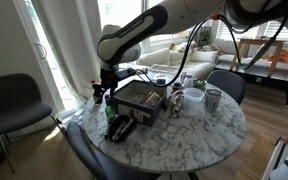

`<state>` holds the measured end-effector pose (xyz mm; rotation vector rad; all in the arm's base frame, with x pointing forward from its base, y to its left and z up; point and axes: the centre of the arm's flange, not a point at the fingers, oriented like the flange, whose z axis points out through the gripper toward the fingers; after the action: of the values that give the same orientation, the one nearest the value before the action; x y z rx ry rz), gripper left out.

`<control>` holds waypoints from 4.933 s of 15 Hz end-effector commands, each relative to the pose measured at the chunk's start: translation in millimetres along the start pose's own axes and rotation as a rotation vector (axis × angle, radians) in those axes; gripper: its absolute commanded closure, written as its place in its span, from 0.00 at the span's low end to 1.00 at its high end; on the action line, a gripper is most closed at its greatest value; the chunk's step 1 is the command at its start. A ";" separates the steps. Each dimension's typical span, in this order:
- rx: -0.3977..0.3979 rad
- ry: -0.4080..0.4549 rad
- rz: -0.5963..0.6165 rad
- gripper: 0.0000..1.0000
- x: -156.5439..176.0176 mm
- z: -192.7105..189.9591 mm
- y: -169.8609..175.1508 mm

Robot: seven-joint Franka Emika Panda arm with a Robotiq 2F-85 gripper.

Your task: Put the green bottle in the clear cup at the front of the table

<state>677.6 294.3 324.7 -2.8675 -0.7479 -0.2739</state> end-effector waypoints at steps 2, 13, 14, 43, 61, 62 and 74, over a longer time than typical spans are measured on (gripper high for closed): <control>-0.045 -0.028 0.023 0.30 12.1 12.8 3.4; -0.096 -0.085 0.035 0.87 13.1 17.5 6.8; -0.098 -0.085 0.033 0.90 14.2 17.1 6.8; -0.129 -0.073 0.192 0.92 -30.9 -175.6 0.5; -0.196 0.040 0.819 0.92 -298.2 -271.2 119.5; -0.207 0.040 0.832 0.92 -306.0 -270.3 124.4; -0.224 0.015 0.863 0.92 -293.0 -268.5 146.9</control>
<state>454.5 -9.9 507.2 -3.0514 0.5048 -0.2505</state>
